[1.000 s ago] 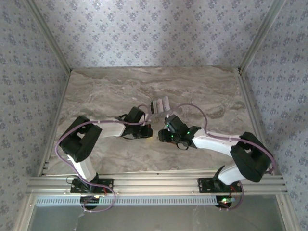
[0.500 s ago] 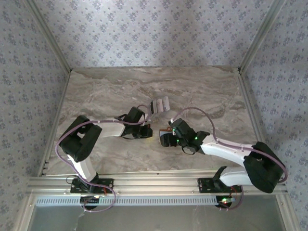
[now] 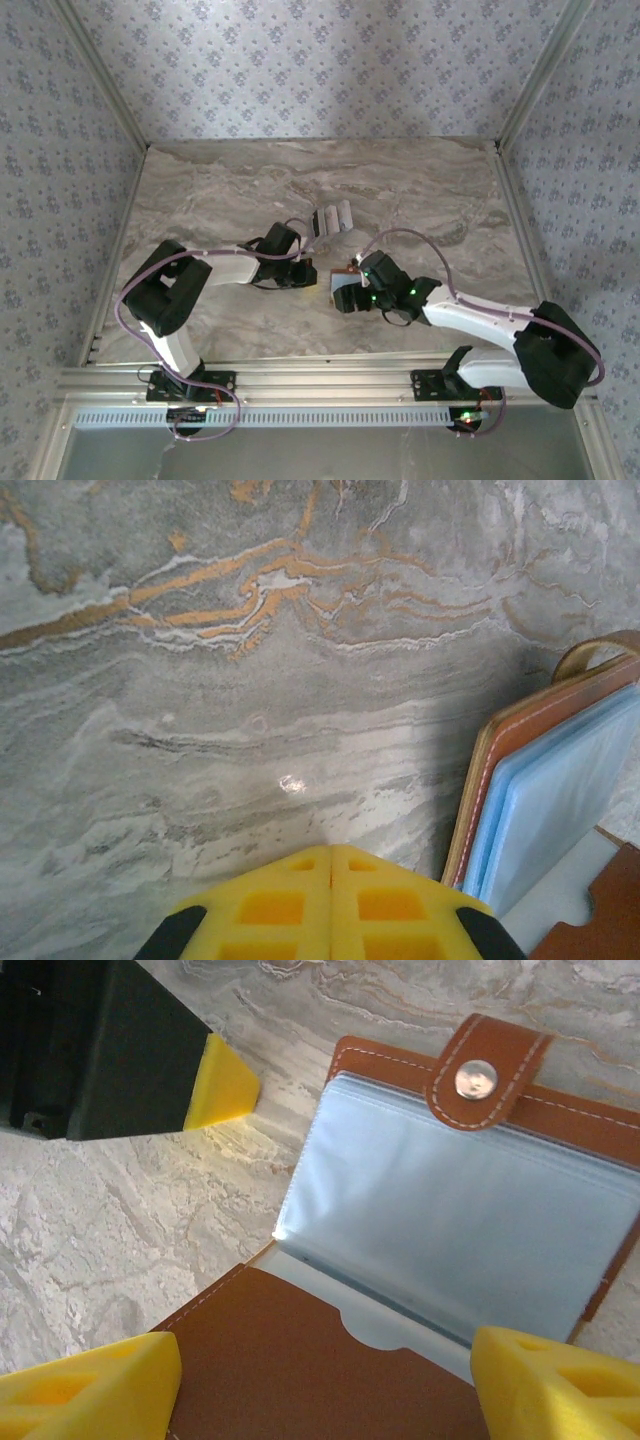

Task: Put the credit cards into the card holder
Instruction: Open the card holder at the center of the table.

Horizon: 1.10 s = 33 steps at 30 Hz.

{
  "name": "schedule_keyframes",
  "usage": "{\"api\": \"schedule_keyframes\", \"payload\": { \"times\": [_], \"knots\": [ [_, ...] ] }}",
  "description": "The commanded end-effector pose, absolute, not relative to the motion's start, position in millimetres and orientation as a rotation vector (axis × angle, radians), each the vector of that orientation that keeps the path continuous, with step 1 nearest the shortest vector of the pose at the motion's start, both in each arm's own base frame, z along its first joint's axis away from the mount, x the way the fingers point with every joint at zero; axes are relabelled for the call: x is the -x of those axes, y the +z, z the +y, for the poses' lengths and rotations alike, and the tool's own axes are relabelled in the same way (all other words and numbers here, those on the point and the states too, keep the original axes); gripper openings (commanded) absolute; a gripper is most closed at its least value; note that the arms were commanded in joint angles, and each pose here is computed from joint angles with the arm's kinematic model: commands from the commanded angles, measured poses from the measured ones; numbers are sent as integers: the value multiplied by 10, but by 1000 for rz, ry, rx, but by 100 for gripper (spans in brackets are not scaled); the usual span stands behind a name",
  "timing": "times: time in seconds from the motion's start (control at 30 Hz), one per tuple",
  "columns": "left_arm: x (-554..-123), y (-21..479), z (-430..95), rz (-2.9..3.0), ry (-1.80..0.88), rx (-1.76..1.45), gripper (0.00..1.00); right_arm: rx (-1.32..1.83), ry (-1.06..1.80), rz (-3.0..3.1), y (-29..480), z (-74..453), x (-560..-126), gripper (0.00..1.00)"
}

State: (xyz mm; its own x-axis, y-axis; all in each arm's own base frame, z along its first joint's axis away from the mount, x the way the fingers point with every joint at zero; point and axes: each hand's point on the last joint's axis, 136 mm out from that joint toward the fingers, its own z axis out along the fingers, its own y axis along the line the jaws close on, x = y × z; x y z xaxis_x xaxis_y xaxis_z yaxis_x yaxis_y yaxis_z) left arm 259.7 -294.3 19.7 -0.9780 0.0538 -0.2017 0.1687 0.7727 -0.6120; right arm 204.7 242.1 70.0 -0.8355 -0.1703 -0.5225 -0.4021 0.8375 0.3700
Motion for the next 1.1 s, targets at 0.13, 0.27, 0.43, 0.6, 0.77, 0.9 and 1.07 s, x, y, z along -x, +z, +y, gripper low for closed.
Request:
{"api": "schedule_keyframes", "payload": {
  "times": [0.13,0.27,0.43,0.6,0.77,0.9,1.07],
  "knots": [
    [-2447,42,-2887,2874,-996,-153,7,506,600,2538,668,2351,-1914,81],
    [-2442,78,-2915,2862,-1031,-161,8,526,653,2526,692,2415,-1886,84],
    [-2433,232,-2977,2802,-1108,-188,13,521,698,2520,728,2434,-1876,87],
    [-2358,401,-3045,2752,-1162,-218,18,462,716,2525,725,2381,-1928,90],
    [-2263,416,-2997,2733,-1193,-109,18,401,717,2545,700,2361,-2002,88],
    [-2129,385,-2945,2735,-1161,-92,18,353,720,2558,685,2319,-2059,86],
    [-1869,402,-3049,2726,-1203,-179,20,329,717,2577,666,2264,-2077,87]
  ]
}}
